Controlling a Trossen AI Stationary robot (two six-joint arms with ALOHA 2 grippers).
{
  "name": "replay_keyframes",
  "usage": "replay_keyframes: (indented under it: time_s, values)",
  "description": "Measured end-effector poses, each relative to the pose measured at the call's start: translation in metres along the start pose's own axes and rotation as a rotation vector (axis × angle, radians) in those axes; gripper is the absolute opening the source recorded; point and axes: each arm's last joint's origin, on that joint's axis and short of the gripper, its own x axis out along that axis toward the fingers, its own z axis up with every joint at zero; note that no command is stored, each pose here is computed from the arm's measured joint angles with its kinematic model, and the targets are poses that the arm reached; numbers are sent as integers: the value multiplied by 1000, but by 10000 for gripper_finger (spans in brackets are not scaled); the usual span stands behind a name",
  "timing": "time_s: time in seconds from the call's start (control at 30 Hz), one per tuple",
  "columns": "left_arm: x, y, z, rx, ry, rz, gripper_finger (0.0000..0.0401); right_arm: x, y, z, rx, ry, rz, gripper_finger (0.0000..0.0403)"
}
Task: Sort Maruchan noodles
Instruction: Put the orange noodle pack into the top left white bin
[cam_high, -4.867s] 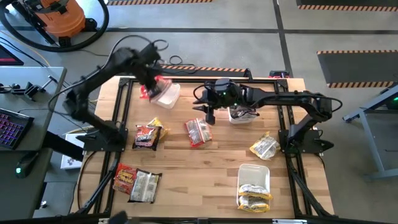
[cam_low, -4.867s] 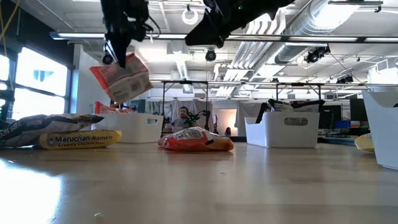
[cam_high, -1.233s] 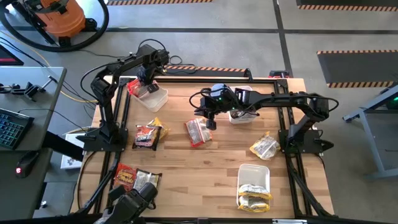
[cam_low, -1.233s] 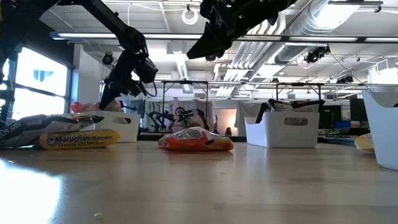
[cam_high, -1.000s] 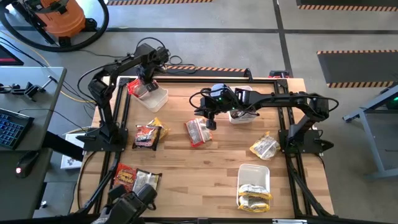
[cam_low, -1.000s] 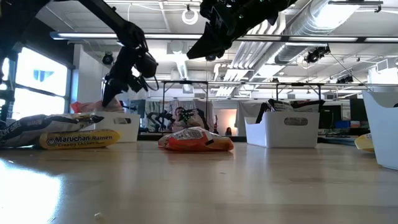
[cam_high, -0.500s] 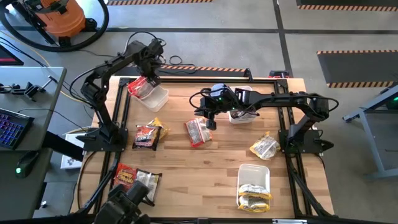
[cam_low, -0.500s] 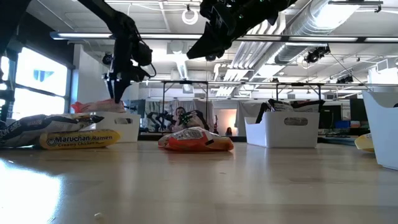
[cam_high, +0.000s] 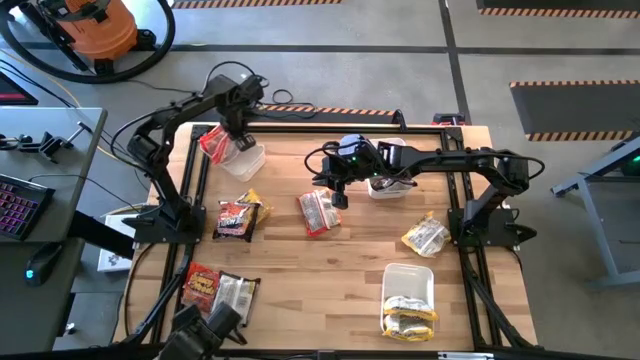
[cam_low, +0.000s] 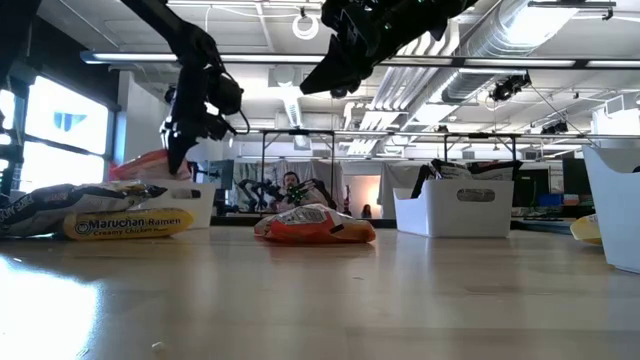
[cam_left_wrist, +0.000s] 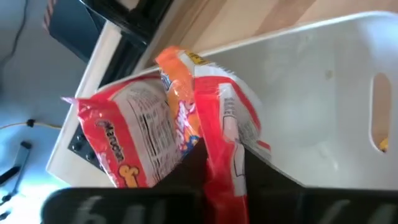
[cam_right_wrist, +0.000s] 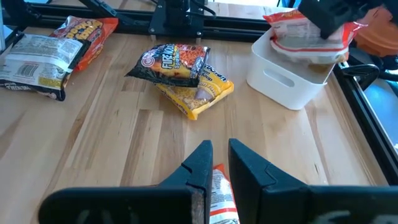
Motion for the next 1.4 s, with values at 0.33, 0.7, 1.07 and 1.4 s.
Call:
replay_keyframes:
  time_s: [0.33, 0.7, 1.07, 1.4]
  values:
    - [2, -3, -7, 17, 92, -23, 7, 0, 0, 1, -11, -11, -2, 32]
    - [30, -3, 11, 46, 149, -20, 6, 0, 0, 2, -2, -17, -3, 32]
    - [34, 9, 18, 42, 78, 64, 32, 0, 0, 2, 5, -16, -3, 32]
    - [26, 16, 16, 62, 99, 247, 124, 0, 0, 1, 8, -8, -2, 32]
